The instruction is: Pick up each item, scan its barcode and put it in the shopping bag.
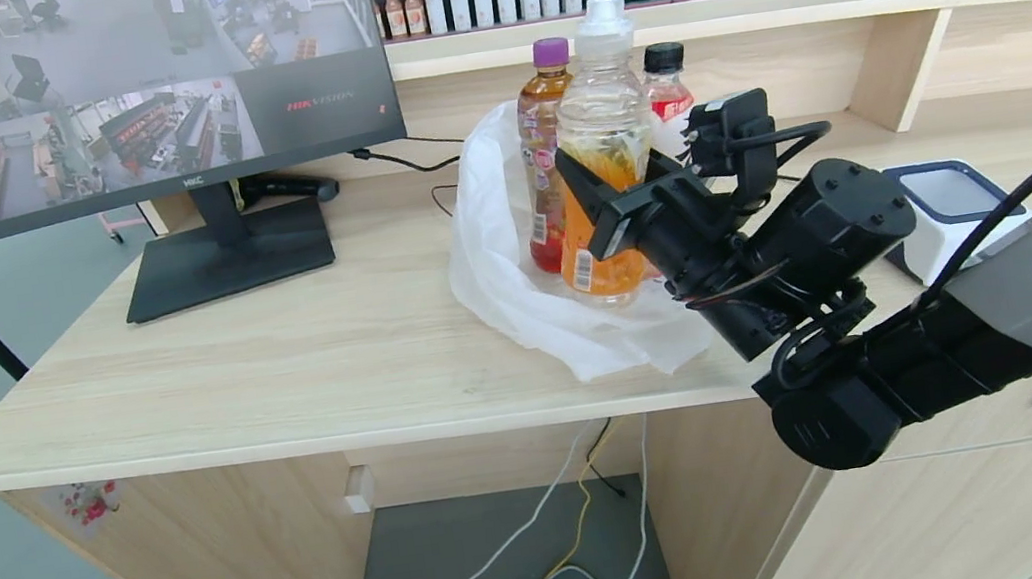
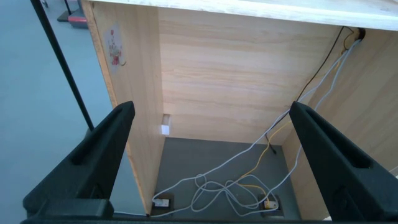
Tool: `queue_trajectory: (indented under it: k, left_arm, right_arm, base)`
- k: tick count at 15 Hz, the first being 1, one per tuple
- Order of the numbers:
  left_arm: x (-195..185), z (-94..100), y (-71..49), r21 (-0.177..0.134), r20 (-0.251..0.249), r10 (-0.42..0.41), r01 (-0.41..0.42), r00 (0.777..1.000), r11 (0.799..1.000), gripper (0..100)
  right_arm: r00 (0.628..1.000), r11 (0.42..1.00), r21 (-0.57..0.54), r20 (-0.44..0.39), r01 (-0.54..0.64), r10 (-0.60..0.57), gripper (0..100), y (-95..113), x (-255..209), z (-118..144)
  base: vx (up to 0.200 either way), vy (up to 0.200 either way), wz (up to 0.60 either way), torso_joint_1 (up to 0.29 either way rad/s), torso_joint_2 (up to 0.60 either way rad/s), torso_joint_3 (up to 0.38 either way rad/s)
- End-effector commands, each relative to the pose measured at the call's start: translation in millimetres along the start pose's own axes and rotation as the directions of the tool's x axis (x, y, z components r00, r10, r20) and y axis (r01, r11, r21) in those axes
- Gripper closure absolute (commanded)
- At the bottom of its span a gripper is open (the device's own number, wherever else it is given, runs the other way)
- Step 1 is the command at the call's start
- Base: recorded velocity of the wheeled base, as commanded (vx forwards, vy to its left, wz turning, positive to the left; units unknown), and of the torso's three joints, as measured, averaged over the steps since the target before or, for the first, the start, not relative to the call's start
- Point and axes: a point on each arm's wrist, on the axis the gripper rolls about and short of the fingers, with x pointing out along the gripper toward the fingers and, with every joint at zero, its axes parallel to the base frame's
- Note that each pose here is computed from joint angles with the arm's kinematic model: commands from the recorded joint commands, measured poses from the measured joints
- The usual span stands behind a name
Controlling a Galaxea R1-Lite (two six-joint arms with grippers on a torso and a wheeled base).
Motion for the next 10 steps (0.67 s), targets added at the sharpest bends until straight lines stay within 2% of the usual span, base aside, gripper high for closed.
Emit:
queue_trajectory:
  k: [1, 5, 10]
  left_arm:
    - [0, 0.0, 0.0, 0.000, 0.001, 0.000, 0.000, 1.000, 1.000, 0]
    - [0, 0.0, 0.0, 0.000, 0.001, 0.000, 0.000, 1.000, 1.000, 0]
    - [0, 0.0, 0.0, 0.000, 0.001, 0.000, 0.000, 1.000, 1.000, 0]
  right_arm:
    - [1.000, 1.000, 0.003, -0.005, -0.003, 0.003, 100, 2, 0, -4]
    - [1.000, 1.000, 0.003, -0.019, -0.006, 0.006, 100, 3, 2, -15]
    - [0.996, 1.000, 0.011, -0.082, -0.029, 0.030, 100, 13, -12, -22]
  base:
    - [0.000, 0.000, 0.00, 0.000, 0.00, 0.000]
    - [0.000, 0.000, 0.00, 0.000, 0.00, 0.000]
    - [0.000, 0.000, 0.00, 0.000, 0.00, 0.000]
